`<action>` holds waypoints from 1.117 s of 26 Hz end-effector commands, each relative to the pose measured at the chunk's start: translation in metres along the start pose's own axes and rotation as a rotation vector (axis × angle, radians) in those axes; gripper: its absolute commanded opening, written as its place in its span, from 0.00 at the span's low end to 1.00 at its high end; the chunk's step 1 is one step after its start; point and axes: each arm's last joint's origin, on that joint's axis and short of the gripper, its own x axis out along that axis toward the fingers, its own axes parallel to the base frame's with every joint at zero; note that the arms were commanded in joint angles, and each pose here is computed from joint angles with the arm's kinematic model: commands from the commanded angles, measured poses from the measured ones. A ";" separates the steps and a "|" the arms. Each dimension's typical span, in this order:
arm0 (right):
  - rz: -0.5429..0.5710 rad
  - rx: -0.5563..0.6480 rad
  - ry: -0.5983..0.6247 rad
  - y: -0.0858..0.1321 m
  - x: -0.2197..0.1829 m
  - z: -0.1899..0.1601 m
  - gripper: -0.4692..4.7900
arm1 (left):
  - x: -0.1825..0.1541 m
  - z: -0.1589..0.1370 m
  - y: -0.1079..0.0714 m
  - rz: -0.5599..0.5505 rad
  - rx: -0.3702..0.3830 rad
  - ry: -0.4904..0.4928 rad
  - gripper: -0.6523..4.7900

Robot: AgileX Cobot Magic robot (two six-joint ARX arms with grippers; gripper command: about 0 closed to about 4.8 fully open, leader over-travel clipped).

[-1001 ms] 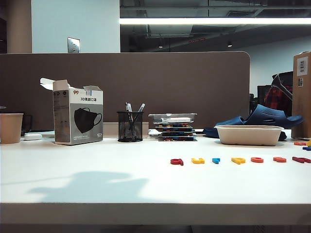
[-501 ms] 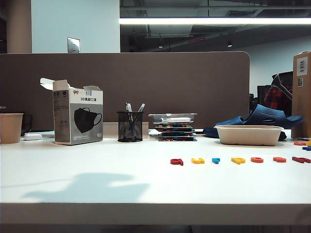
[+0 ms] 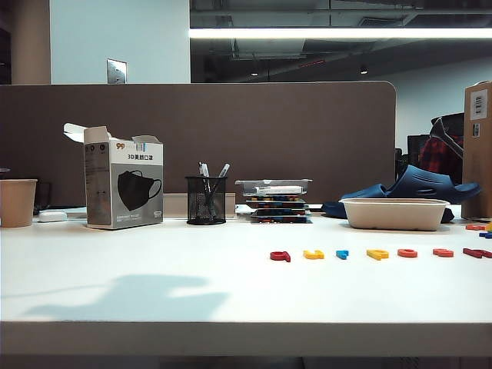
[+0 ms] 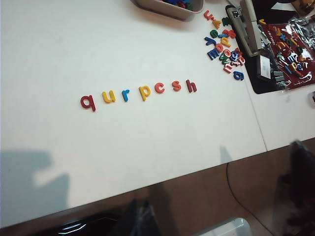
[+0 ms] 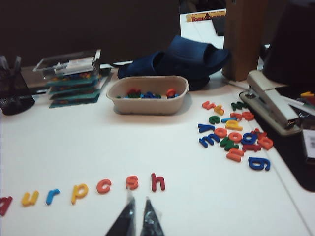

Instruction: Select the appropriate letters from the row of letter magnets placed on the table to arrange into the word "cup".

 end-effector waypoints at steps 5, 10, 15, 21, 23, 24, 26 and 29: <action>0.036 -0.003 0.005 0.007 -0.031 0.053 0.13 | -0.002 0.001 0.000 -0.011 -0.006 -0.007 0.11; 0.051 -0.003 0.037 0.012 -0.042 0.089 0.13 | -0.002 0.001 0.000 -0.010 -0.006 -0.008 0.11; 0.049 -0.003 0.038 0.016 -0.046 0.125 0.07 | -0.002 0.001 0.000 -0.009 -0.006 -0.009 0.11; 0.050 -0.002 0.117 0.023 -0.038 0.168 0.07 | -0.002 0.001 0.000 -0.009 -0.006 -0.009 0.11; 0.062 0.000 0.223 0.027 -0.023 0.188 0.07 | -0.002 0.001 0.000 -0.009 -0.006 -0.009 0.11; 0.065 0.001 0.248 0.028 -0.018 0.191 0.07 | -0.002 0.001 0.000 -0.009 -0.006 -0.009 0.11; 0.080 0.004 0.308 0.030 -0.007 0.197 0.07 | -0.002 0.001 0.000 -0.009 -0.006 -0.009 0.11; 0.113 0.014 0.399 0.034 0.014 0.202 0.07 | -0.002 0.001 0.000 -0.009 -0.006 -0.009 0.11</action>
